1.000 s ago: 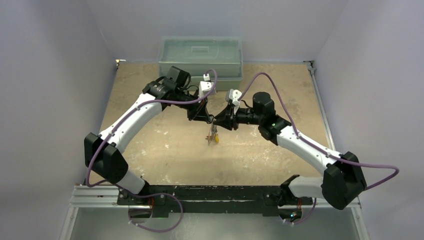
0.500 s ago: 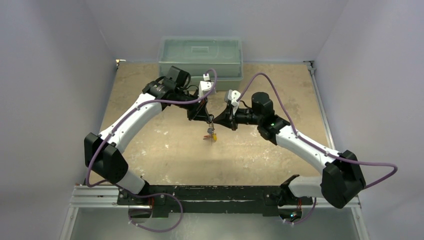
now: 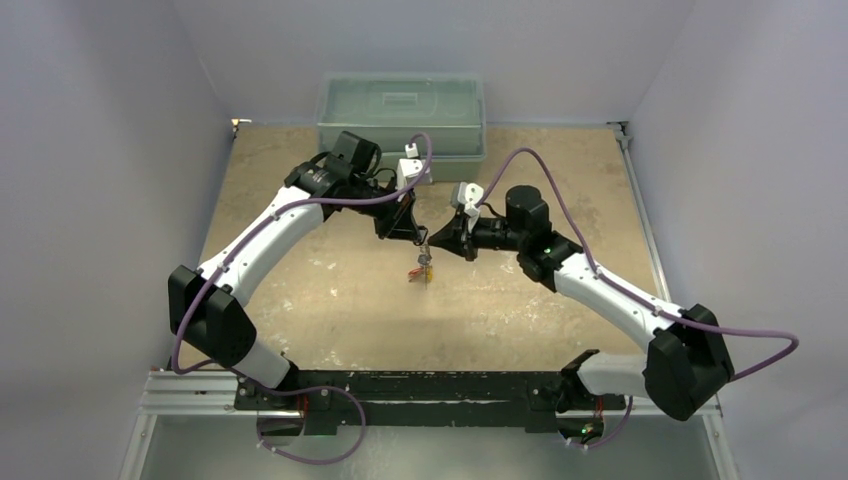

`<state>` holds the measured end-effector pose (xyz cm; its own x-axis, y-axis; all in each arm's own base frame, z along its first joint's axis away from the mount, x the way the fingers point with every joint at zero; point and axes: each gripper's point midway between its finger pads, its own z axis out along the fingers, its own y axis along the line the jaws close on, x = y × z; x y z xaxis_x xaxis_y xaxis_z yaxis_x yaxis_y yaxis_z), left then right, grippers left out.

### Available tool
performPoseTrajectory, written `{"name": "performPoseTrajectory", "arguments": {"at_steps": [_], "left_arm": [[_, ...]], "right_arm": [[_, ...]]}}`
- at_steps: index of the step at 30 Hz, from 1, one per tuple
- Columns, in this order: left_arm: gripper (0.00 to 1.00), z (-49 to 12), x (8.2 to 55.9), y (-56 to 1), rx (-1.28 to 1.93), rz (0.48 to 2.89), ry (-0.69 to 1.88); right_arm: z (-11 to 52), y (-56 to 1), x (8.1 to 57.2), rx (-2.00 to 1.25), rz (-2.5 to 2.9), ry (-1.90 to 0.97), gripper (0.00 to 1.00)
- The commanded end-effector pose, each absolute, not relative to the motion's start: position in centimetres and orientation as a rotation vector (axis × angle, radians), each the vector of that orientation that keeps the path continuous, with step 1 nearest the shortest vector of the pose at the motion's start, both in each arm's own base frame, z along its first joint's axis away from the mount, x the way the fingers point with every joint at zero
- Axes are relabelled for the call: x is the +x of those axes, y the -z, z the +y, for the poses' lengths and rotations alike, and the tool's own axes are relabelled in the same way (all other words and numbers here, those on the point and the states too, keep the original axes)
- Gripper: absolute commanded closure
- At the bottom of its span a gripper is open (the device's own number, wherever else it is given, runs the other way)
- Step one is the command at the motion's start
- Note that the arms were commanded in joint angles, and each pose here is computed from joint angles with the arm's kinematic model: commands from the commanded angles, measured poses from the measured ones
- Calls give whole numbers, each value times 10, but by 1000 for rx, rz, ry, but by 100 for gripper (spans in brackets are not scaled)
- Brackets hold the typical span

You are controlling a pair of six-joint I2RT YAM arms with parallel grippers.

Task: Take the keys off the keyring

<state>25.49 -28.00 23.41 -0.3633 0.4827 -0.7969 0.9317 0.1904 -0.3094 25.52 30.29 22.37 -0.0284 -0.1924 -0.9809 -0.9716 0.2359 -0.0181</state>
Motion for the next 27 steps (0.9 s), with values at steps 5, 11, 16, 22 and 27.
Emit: {"name": "performPoseTrajectory", "arguments": {"at_steps": [5, 11, 16, 22, 27], "left_arm": [[100, -279, 276, -251, 1251, 1892, 1015], [100, -276, 281, -247, 1230, 1915, 974], [100, -274, 285, -243, 1220, 1928, 946], [100, -274, 284, -243, 1220, 1929, 947], [100, -271, 286, -239, 1212, 1942, 925]], "right_arm": [[300, -236, 249, -1174, 1394, -917, 100], [300, -236, 248, -1172, 1392, -917, 100], [300, -237, 248, -1167, 1390, -920, 100], [300, -237, 248, -1164, 1390, -920, 100], [299, -240, 248, -1150, 1390, -929, 100]]}}
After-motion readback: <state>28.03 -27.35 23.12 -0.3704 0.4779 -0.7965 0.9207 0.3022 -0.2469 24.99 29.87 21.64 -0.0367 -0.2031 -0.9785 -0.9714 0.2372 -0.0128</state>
